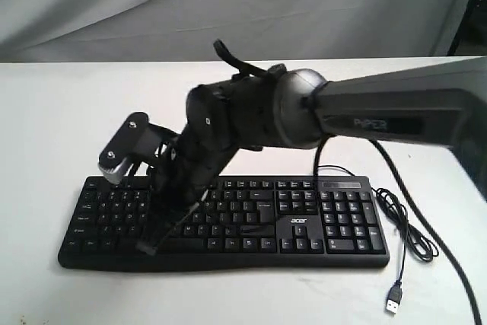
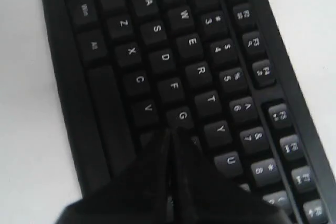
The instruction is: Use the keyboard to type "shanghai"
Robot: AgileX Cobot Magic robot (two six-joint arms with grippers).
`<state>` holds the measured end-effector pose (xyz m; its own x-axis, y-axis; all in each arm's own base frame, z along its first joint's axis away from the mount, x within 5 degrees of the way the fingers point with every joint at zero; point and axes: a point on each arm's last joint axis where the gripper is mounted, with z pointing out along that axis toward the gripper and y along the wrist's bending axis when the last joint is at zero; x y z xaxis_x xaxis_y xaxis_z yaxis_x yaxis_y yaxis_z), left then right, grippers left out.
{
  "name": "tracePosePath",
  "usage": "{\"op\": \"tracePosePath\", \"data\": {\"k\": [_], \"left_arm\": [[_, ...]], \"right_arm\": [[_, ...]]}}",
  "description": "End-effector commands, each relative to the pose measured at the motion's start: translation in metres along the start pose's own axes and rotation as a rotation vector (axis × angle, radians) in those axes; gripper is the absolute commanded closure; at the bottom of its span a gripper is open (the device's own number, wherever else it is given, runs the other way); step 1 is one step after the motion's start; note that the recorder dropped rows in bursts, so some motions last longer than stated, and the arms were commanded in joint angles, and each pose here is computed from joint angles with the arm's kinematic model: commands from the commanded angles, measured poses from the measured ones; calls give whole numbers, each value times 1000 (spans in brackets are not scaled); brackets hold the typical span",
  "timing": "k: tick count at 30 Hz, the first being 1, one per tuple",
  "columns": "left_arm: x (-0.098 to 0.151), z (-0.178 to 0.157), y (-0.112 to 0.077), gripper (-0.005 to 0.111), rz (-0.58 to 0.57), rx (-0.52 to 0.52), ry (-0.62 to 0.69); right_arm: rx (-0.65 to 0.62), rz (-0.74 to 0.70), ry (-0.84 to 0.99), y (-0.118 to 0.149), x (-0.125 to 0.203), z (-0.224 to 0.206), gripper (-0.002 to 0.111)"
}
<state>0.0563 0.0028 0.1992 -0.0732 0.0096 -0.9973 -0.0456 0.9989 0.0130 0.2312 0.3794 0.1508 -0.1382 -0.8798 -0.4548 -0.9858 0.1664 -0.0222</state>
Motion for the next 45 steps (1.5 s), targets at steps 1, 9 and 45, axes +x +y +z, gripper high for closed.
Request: {"op": "tracePosePath", "data": {"k": [1,9,45], "left_arm": [[0,0,0,107,-2,7,-7],[0,0,0,107,-2,7,-7],[0,0,0,107,-2,7,-7]], "right_arm": [[18,37,-23,2,11,2,108],[5,52,-15,3,14,12,108],[28,50,11,0,22,20,108]]}}
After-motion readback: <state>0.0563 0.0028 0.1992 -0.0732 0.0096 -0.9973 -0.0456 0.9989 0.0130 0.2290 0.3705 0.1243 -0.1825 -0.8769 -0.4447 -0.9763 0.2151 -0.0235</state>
